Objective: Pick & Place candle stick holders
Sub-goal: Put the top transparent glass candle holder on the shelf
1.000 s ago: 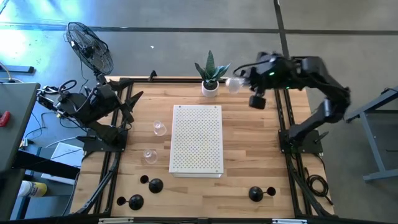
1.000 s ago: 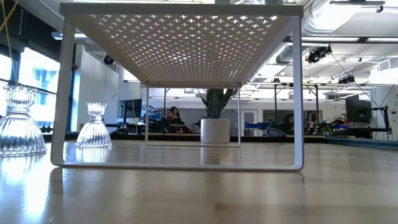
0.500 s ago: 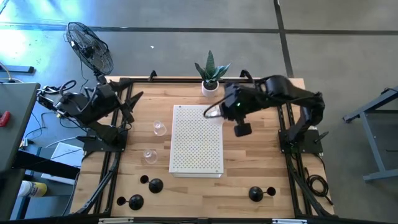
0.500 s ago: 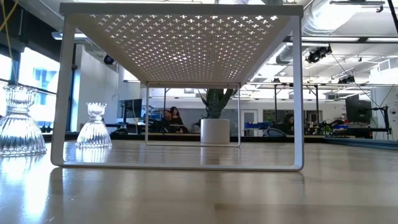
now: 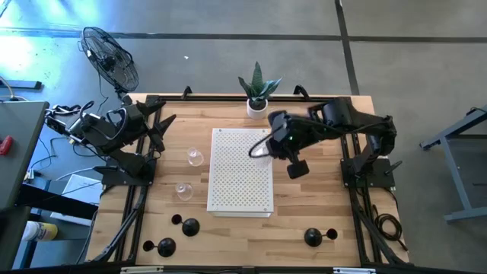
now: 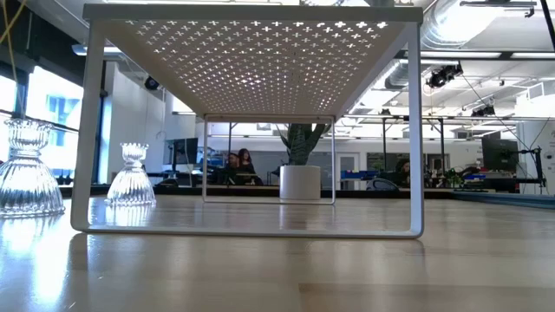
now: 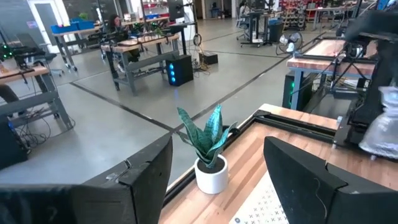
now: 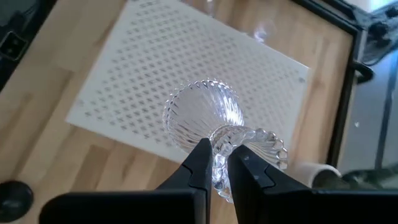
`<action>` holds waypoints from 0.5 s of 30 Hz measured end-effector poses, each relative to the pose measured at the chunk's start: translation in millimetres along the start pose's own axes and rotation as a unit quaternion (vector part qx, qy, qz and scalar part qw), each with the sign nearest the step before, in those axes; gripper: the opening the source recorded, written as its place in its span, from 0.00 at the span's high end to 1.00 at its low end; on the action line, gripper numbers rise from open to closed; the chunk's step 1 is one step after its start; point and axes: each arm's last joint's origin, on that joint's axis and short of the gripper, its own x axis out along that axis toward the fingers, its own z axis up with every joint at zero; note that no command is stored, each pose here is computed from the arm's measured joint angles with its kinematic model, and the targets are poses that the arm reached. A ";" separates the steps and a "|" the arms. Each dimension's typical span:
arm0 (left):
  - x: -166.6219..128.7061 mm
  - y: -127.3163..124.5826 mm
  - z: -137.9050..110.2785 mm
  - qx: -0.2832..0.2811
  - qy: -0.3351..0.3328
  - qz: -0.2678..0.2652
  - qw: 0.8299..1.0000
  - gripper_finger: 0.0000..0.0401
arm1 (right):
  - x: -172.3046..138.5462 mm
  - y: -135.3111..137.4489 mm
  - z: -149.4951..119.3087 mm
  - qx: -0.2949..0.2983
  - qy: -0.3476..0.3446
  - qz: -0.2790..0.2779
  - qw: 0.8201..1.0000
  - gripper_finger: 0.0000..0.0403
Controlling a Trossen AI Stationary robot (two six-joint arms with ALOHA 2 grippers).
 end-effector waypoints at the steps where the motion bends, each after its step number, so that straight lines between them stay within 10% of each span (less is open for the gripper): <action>1: 0.0 0.2 -0.5 -0.003 0.001 0.000 1.000 0.38 | 3.0 2.8 1.8 -0.004 0.002 0.006 1.000 0.94; 15: -1.2 -7.0 -5.4 0.002 0.042 -0.134 0.990 0.38 | 46.3 36.5 36.6 0.029 -0.030 0.045 0.998 0.93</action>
